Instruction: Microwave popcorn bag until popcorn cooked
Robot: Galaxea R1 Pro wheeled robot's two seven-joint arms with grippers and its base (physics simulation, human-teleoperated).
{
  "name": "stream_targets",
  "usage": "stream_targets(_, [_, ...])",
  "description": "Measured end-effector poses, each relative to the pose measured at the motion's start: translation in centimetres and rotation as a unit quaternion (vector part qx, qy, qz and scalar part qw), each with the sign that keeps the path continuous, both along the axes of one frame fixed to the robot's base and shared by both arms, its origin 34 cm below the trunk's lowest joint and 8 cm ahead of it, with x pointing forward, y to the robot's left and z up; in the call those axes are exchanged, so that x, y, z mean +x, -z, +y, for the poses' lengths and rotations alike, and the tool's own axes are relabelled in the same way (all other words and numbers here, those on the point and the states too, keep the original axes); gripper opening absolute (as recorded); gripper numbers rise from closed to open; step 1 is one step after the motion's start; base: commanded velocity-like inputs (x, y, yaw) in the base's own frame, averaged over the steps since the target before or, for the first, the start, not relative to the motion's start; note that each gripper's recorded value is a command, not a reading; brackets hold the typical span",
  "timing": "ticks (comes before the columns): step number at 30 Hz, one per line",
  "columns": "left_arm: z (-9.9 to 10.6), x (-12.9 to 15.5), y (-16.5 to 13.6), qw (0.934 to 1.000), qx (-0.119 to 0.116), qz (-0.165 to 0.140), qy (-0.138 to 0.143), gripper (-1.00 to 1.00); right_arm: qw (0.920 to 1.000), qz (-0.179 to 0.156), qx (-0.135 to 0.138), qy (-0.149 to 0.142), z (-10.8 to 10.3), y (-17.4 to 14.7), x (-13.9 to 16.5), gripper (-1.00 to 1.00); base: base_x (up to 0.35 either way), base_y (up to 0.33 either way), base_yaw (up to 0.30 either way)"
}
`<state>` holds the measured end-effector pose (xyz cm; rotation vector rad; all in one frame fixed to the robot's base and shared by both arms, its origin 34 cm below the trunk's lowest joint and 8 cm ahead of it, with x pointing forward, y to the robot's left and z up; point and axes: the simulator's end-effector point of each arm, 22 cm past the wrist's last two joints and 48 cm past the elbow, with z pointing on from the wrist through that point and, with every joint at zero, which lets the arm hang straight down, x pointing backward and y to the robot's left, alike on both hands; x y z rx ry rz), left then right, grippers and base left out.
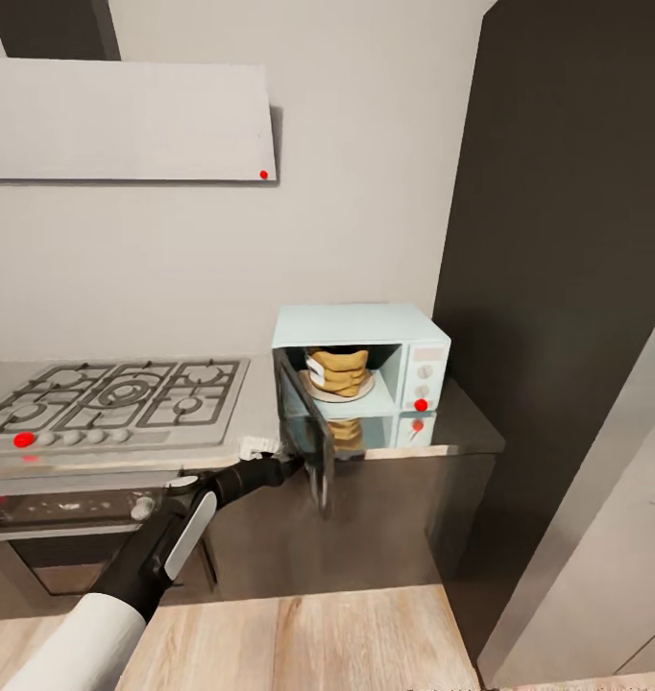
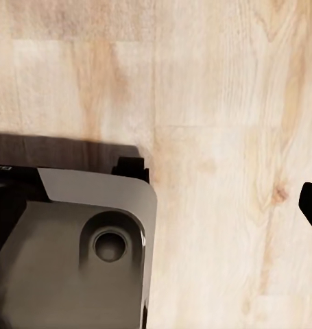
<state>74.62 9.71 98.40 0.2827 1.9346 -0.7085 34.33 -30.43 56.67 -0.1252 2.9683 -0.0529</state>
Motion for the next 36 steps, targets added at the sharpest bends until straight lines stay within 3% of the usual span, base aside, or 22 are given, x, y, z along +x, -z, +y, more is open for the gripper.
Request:
stream_targets(4, [-1.5,-0.2,-0.3,1.0,-0.005,-0.002,0.005,1.0,1.0,-0.001,0.0,0.0,0.0,0.0,0.1,1.0,0.0,0.0,-0.231])
stream_targets(15, [-1.6,-0.1,-1.5,0.9999,-0.006,-0.014,0.006,1.0,1.0,-0.005,-0.003,0.001,-0.5,-0.2,0.3,1.0,0.0,0.0,-0.233])
stream_targets(20, [-1.5,0.2,-3.6,0.9992,-0.003,-0.039,0.006,1.0,1.0,-0.006,-0.003,0.0,-0.5,-0.3,0.4,1.0,0.033,0.0,-0.233])
stream_targets(36, [-2.1,0.0,-4.2,0.999,-0.009,-0.042,0.009,1.0,1.0,-0.006,-0.003,0.0,-0.5,-0.3,0.4,1.0,0.281,0.0,-0.06])
